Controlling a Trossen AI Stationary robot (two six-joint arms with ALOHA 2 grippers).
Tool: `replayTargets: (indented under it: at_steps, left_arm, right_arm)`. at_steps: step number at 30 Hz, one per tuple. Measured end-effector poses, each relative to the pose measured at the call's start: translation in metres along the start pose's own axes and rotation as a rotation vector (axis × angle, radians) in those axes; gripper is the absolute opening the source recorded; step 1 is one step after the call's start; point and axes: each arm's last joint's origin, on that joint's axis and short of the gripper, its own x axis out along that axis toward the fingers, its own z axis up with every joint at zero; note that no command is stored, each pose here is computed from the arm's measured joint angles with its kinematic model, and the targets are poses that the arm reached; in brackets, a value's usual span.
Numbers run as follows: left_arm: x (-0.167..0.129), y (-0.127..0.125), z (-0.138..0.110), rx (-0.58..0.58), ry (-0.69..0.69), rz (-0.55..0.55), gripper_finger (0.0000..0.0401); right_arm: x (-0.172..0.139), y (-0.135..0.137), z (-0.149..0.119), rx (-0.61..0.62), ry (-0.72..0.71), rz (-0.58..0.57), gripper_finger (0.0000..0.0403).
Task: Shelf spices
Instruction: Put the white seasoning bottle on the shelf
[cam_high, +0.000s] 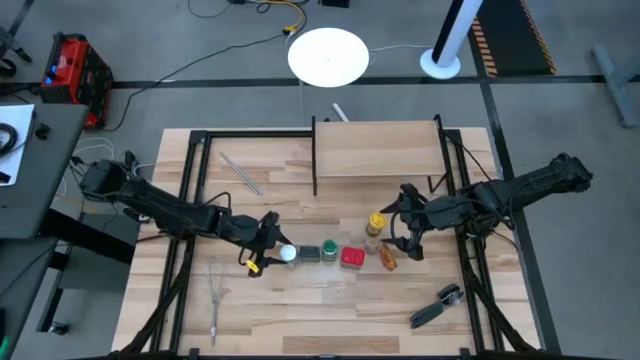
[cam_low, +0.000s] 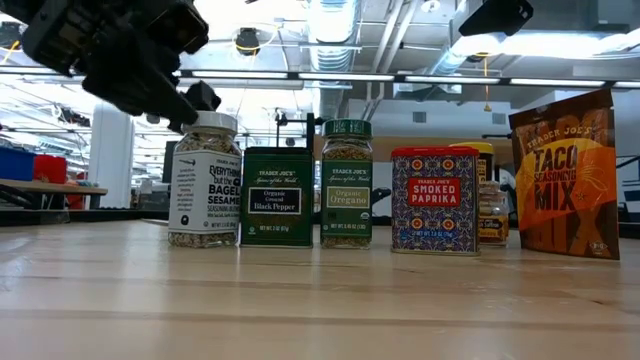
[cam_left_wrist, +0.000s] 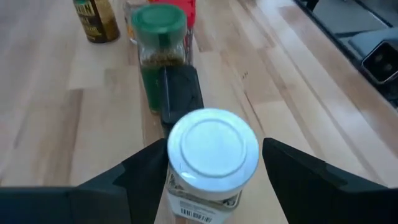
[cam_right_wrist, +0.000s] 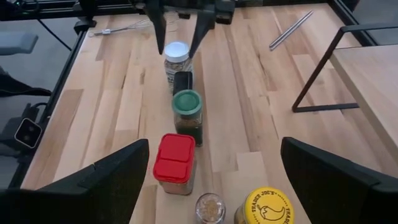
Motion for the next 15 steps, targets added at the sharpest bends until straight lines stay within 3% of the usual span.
replayTargets:
  at_steps: [15]
  left_arm:
    - [0.0101, -0.0016, -0.0009, 0.023, -0.027, -0.050, 0.0245]
  right_arm:
    - [0.0000, -0.0002, 0.0000, -0.001, 0.000, -0.002, 0.0366]
